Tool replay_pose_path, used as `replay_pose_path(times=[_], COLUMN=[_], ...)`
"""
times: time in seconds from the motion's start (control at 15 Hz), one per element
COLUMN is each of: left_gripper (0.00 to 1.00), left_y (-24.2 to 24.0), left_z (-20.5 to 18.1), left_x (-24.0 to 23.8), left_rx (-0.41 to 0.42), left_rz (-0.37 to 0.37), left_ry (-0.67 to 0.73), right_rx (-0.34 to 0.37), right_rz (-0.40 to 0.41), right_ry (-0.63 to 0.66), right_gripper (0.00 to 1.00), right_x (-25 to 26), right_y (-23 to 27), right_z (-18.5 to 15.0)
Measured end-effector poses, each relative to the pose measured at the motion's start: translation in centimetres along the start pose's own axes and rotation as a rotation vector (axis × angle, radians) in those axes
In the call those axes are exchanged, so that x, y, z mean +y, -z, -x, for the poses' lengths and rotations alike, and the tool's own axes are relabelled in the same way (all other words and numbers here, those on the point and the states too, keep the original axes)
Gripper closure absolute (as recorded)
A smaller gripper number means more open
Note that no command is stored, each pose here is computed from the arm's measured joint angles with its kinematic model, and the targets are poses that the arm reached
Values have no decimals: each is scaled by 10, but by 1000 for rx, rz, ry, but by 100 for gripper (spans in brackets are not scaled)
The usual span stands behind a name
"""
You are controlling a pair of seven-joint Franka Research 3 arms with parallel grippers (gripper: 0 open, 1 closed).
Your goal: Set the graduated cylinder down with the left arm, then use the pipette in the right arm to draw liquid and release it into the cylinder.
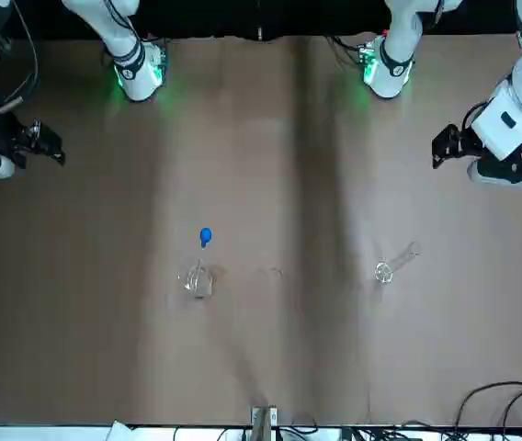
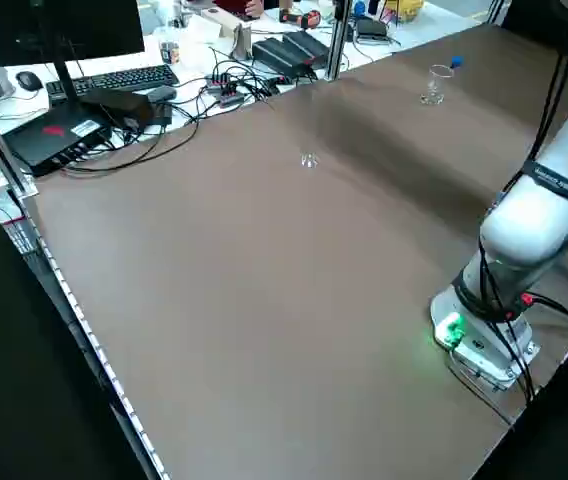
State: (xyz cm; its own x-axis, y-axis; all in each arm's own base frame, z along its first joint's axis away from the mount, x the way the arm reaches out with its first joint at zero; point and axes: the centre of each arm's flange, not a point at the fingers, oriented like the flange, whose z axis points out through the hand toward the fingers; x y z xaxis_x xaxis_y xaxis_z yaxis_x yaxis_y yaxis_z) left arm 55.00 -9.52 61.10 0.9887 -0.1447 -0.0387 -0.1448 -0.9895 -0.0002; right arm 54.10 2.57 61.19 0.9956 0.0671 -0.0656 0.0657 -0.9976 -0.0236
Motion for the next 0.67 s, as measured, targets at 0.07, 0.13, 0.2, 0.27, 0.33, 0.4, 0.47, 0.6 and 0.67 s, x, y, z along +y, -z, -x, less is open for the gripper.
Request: replay_pose_path(times=[0.07,0.13,0.2,0.27,0.33,0.4,0.47,0.6,0.67], left_gripper=[0,0,0,0,0,0,0,0,0], left_y=[0,0,0,0,0,0,-2,-9,-14], left_z=[0,0,0,0,0,0,-1,-4,-5], left_x=[0,0,0,-1,-1,-2,-4,-22,-38], left_rx=[0,0,0,0,0,-1,-4,-17,-27], left_rz=[0,0,0,0,0,0,0,1,1], left_ry=[0,0,0,1,2,4,10,37,33], right_rx=[0,0,1,1,1,1,1,1,2], right_rz=[0,0,0,0,0,0,0,1,1], right_ry=[0,0,0,0,1,2,5,20,30], right_gripper=[0,0,0,0,0,0,0,0,0], right_x=[0,0,0,0,0,-1,-2,-11,-17], right_y=[0,0,0,0,0,0,0,0,0], right_z=[0,0,0,0,0,0,0,0,0])
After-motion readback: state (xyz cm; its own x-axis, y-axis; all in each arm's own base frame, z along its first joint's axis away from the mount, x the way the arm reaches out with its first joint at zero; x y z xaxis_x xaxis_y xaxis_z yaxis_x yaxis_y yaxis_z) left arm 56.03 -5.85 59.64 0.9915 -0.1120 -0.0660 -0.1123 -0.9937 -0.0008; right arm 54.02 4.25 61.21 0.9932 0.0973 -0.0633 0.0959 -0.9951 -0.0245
